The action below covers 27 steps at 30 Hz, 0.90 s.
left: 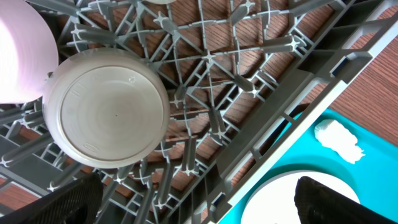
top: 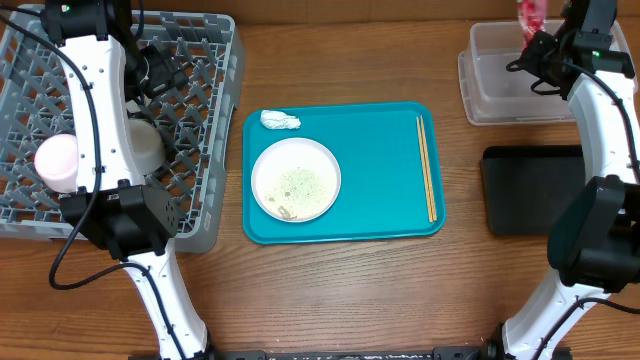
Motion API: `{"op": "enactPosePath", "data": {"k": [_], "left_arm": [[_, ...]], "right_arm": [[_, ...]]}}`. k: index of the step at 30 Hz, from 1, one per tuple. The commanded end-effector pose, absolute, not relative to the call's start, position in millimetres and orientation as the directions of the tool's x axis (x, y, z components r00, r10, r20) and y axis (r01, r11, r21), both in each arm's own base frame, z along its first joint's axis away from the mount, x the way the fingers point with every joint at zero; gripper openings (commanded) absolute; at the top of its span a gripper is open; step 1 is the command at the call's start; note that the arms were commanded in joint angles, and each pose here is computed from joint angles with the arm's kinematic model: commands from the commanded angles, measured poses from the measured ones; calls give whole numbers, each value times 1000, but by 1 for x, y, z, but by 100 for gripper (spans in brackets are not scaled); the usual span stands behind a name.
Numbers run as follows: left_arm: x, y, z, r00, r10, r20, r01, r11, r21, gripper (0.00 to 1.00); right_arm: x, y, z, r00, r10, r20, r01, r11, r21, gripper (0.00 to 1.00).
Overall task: Sort waste into correct bins and load items into the dishwasher
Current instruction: 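Carry the red wrapper to the clear plastic bin and release it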
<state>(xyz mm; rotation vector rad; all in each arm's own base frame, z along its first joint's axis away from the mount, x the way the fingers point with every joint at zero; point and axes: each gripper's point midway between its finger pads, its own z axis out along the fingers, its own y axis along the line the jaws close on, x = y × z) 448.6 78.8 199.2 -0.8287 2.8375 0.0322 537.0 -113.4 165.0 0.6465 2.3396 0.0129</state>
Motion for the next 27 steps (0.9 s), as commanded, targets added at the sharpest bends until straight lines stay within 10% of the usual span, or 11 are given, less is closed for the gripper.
{"op": "enactPosePath", "data": {"k": [1,13,17,19,27], "left_arm": [[449,75,208,-838,-505,-205,-509,860,-37,100],[449,76,208,-837,-507,-205,-511,859,-37,100],[449,76,208,-838,-506,-205,-510,859,-37,100],[449,76,208,-838,-506,-205,-510,859,-37,100],[449,76,208,-838,-506,-205,-510,859,-37,100]], "right_arm": [[531,-133,172,-583,480,-656,534,834,137,4],[527,-139,171,-581,478,-659,557,824,106,11],[524,-138,168,-594,481,-645,558,824,100,52],[523,-130,168,-609,481,-631,540,834,115,53],[528,4,234,-711,368,-599,30,867,498,60]]}}
